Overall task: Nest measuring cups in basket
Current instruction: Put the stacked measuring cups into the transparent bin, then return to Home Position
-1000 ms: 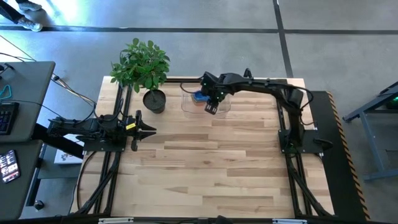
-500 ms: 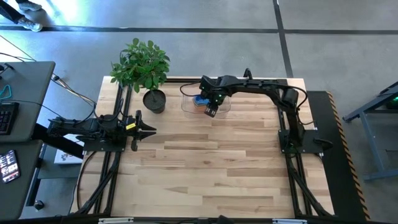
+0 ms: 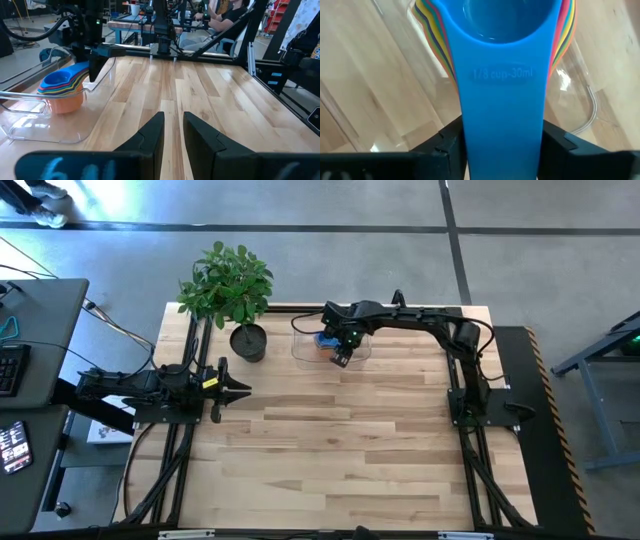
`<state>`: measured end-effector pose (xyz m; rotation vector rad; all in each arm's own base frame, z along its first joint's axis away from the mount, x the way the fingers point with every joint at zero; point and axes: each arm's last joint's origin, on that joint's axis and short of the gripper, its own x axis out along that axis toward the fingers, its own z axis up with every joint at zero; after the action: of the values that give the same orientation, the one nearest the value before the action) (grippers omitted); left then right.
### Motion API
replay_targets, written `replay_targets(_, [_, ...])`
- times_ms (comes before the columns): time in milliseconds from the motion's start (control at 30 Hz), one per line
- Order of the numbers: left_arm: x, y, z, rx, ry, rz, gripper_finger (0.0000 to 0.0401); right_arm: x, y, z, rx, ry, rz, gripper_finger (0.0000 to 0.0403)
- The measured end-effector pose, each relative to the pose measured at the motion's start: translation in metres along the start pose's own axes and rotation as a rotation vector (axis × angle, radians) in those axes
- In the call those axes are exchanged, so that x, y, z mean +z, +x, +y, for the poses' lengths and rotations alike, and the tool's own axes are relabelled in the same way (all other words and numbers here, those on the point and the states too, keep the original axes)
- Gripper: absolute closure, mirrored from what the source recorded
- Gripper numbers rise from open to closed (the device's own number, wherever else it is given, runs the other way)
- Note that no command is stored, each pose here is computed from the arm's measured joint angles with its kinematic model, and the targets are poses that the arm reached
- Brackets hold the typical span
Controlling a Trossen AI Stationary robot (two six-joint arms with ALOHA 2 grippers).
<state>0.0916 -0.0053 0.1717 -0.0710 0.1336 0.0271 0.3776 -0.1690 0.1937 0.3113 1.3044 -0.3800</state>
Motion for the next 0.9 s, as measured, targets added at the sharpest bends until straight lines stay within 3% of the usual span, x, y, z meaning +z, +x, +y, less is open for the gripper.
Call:
replay_targets(300, [0.000,0.000,0.000,0.000,0.000,-0.001,0.0339,0.000,0.000,0.000,-0.011,0.018,0.001,0.0178])
replay_targets(467, [0.000,0.000,0.000,0.000,0.000,0.000,0.0339,0.000,-0.007,0.000,-0.007,0.067,-0.017,0.0170])
replay_targets(733, [0.000,0.000,0.000,0.000,0.000,0.000,0.0339,-0.002,-0.053,0.000,-0.002,0.171,-0.133,0.0169])
replay_targets(900, [0.000,0.000,0.000,0.000,0.000,-0.001,0.0339,-0.009,-0.093,0.009,-0.020,0.123,-0.236,0.0169])
